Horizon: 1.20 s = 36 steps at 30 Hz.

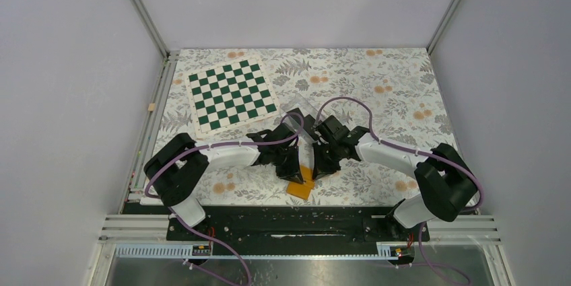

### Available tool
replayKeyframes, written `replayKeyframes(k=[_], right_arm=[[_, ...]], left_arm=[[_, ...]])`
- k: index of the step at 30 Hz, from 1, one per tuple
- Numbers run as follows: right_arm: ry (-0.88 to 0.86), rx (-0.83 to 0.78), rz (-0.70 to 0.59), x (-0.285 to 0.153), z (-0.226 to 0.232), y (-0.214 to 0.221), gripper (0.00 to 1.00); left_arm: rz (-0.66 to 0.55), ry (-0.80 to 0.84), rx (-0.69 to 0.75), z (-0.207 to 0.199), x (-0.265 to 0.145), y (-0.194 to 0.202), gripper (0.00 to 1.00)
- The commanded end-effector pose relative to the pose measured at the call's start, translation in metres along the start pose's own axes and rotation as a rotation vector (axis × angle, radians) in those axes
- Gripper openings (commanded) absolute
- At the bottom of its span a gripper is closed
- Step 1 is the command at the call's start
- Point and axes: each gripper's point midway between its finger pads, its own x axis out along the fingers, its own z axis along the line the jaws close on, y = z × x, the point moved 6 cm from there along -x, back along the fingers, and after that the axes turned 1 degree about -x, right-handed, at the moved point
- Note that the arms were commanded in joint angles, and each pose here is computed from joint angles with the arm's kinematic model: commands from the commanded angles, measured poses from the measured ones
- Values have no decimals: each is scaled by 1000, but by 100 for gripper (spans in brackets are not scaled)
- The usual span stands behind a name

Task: Put the credit cards into the card holder
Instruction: Close the card holder at the center of the board.

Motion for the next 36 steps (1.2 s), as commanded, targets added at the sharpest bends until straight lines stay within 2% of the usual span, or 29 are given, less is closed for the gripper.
replayKeyframes(k=[1, 19, 36], right_arm=[[-70, -35, -1, 0, 18, 2, 0], [40, -32, 20, 31, 17, -9, 0], [232, -33, 106, 55, -18, 25, 0]], left_arm=[[-49, 9, 26, -9, -2, -13, 0], [-37, -10, 14, -3, 3, -11, 0], [-36, -144, -95, 19, 33, -5, 0]])
